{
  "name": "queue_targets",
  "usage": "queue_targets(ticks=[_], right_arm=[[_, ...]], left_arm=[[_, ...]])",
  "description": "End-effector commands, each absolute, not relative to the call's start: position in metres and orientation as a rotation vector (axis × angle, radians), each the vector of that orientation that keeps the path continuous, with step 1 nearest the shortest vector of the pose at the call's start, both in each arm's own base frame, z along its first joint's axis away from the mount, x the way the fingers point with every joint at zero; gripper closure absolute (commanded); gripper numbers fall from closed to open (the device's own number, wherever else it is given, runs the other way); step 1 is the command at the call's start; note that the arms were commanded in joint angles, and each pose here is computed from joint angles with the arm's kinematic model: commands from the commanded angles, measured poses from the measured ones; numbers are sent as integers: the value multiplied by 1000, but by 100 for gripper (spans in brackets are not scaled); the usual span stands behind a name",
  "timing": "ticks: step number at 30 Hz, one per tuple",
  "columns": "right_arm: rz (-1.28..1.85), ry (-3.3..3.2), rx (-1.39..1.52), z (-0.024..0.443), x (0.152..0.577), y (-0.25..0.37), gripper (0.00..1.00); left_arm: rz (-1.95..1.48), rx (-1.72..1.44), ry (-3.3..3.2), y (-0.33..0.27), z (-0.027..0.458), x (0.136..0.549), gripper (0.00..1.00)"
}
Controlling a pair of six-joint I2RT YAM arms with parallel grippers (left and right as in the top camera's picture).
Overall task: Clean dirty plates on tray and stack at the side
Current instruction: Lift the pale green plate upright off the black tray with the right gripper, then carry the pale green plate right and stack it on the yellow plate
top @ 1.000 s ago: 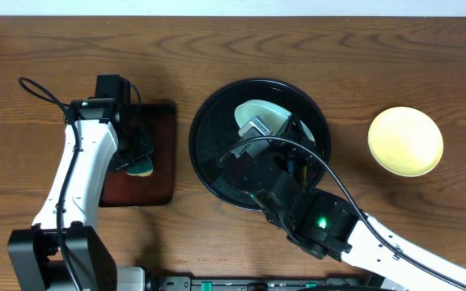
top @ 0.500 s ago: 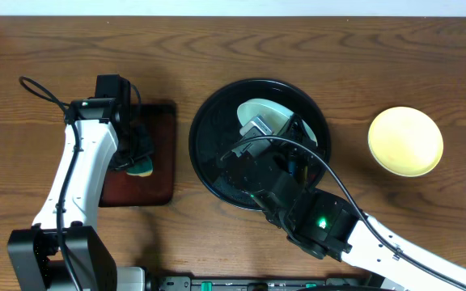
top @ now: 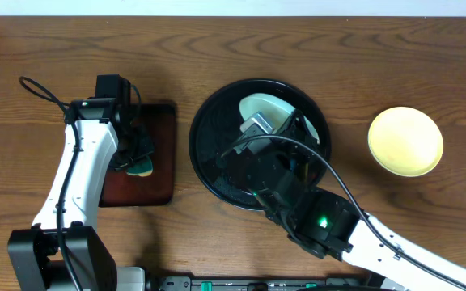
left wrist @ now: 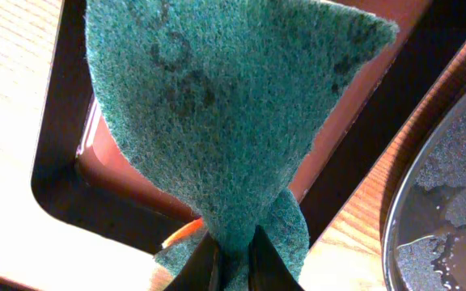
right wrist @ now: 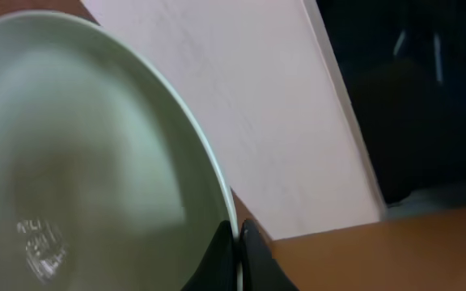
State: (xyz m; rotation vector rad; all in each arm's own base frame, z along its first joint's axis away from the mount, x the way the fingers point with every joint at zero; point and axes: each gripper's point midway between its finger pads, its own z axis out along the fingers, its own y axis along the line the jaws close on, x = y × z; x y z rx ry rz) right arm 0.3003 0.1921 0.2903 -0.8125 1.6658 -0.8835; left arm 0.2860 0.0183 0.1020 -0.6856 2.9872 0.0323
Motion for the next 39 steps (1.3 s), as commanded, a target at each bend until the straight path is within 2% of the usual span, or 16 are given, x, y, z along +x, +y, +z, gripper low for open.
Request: queue_targets(ticks=[1, 4, 7, 11, 20, 29, 34, 39], right_arm=[[-920, 1674, -679, 306, 303, 176, 99], [-934, 1655, -882, 290, 297, 190, 99], [-942, 1685, -703, 300, 302, 175, 99], [-940, 1672, -805, 293, 300, 184, 99], [-771, 1789, -280, 296, 319, 132, 99], [-146, 2213, 4, 216, 352, 84, 99], [245, 2306, 331, 202, 359, 29, 99], [281, 2304, 720, 183, 347, -58, 99]], left_arm=[[43, -684, 2996, 20, 100, 283, 92], [42, -684, 2995, 20, 100, 284, 92], [43, -684, 2996, 20, 100, 283, 92], [42, -684, 2995, 20, 100, 283, 92], [43, -684, 2997, 20, 100, 283, 92], [43, -684, 2997, 20, 100, 283, 92], [43, -683, 2997, 20, 100, 283, 92], [43, -684, 2996, 20, 100, 283, 92]])
